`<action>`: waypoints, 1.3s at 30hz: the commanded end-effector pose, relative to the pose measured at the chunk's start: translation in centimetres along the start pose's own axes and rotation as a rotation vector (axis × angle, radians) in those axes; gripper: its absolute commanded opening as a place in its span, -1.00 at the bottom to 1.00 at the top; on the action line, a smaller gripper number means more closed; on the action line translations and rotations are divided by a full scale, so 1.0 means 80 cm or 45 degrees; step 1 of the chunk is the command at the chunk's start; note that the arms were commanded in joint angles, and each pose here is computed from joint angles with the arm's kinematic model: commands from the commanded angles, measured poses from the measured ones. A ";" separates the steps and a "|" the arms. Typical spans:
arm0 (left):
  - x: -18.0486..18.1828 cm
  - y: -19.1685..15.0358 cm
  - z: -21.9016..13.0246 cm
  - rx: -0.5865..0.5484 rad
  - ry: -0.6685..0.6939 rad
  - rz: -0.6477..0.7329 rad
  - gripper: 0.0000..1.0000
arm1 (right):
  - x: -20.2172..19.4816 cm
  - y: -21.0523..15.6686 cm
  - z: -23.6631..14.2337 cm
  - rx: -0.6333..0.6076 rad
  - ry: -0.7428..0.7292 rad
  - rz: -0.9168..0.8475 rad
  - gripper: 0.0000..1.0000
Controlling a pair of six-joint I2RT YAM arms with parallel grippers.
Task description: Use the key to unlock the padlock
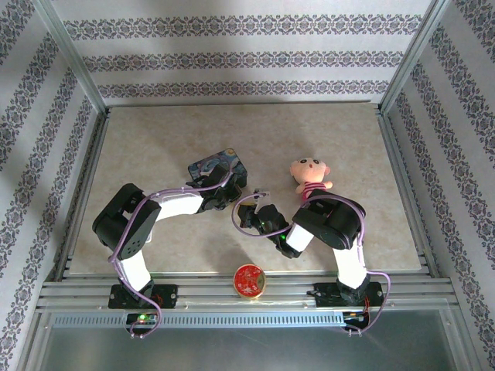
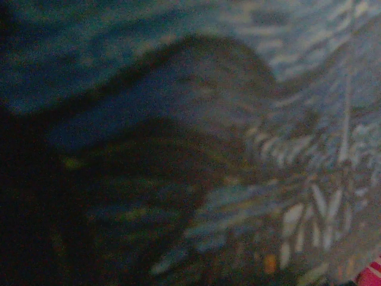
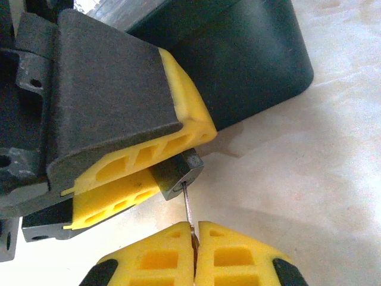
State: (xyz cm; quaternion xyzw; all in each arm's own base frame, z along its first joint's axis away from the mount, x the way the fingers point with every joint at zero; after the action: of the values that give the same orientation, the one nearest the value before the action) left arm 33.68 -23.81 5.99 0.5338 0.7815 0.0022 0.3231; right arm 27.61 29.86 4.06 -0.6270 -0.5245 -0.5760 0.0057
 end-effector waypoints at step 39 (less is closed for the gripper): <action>-0.028 -0.039 0.002 0.194 -0.228 -0.138 -0.95 | 0.062 0.054 0.008 -0.060 0.333 -0.036 -1.00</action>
State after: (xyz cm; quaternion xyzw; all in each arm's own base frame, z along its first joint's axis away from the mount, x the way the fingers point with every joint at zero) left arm 34.51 -24.08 6.01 0.4894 0.7942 -0.0240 0.3593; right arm 28.67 29.81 4.30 -0.6035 -0.5443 -0.5814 0.0390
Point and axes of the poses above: each hand's point on the last joint's axis, 136 mm out from that joint toward the fingers, its own z axis out along the fingers, its own x axis along the line the jaws close on, y = z × x, the point moved 3 cm from there along -z, back along the fingers, and after that the axes turned 12 degrees about z, right-handed, at the moved point
